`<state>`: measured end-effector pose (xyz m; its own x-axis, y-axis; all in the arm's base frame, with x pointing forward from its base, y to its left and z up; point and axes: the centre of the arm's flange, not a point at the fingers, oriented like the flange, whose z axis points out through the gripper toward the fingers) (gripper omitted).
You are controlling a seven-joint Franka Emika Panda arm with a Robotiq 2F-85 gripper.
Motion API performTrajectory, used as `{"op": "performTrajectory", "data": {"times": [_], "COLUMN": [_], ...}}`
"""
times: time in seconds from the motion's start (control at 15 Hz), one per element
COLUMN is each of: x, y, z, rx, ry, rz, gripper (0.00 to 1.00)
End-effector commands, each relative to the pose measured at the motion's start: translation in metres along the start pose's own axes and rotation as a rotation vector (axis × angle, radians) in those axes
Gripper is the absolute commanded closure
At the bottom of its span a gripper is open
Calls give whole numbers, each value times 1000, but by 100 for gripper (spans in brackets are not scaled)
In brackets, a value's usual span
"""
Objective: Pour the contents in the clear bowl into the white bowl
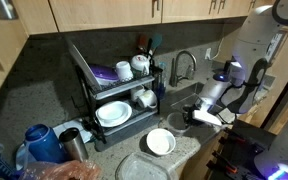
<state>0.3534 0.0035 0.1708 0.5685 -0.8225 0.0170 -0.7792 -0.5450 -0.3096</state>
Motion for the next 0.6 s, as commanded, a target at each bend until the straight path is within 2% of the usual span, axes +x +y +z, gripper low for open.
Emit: {"op": "performTrajectory", "data": {"times": [0.0, 0.13, 0.2, 0.53], "x": [7, 5, 5, 4], "y": [-16, -19, -20, -24], "z": [-20, -22, -23, -33], "rx": [1, 2, 4, 16], "ry": [-21, -21, -19, -2], "rz": [4, -7, -12, -27], "gripper": [68, 63, 57, 18]}}
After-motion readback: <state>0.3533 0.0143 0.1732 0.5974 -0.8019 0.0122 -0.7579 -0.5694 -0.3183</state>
